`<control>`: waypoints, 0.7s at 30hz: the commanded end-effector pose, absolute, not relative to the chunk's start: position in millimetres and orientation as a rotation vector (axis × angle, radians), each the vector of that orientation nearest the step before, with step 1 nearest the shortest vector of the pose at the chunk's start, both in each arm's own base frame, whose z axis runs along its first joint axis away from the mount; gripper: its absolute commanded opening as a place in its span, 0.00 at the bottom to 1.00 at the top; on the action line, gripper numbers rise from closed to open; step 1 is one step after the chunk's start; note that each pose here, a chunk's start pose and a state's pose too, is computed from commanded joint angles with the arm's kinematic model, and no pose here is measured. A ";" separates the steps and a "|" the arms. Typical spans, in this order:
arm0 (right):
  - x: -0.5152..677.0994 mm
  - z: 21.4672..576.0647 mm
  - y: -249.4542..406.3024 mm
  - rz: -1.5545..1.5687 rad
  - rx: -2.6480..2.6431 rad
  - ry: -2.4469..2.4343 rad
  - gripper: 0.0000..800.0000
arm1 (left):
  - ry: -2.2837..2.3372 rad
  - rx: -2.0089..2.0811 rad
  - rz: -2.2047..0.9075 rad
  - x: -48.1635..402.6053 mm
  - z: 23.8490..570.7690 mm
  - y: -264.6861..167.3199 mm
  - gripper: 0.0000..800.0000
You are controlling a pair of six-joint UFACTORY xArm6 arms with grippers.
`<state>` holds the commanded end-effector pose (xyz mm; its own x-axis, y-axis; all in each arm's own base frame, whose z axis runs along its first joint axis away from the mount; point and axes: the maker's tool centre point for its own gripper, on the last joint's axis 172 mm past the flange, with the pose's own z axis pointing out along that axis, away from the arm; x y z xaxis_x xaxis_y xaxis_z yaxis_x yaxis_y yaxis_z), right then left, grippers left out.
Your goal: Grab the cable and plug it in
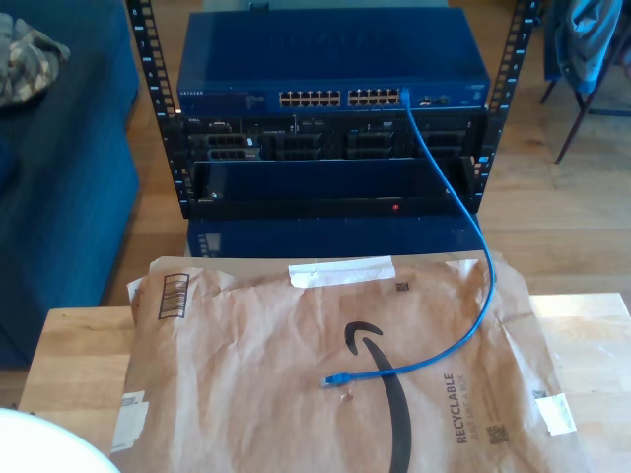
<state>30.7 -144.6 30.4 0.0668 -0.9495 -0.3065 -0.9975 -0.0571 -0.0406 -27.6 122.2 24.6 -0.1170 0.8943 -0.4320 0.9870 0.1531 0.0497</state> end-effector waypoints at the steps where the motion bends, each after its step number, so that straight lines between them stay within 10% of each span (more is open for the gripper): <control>1: 30.8 29.8 -146.4 0.280 -2.108 1.979 1.00 | 2.077 1.800 -0.355 -27.6 24.6 122.2 1.00; 21: 30.7 29.0 -146.1 0.277 -2.110 1.981 1.00 | 2.078 1.801 -0.354 -27.7 24.5 122.6 1.00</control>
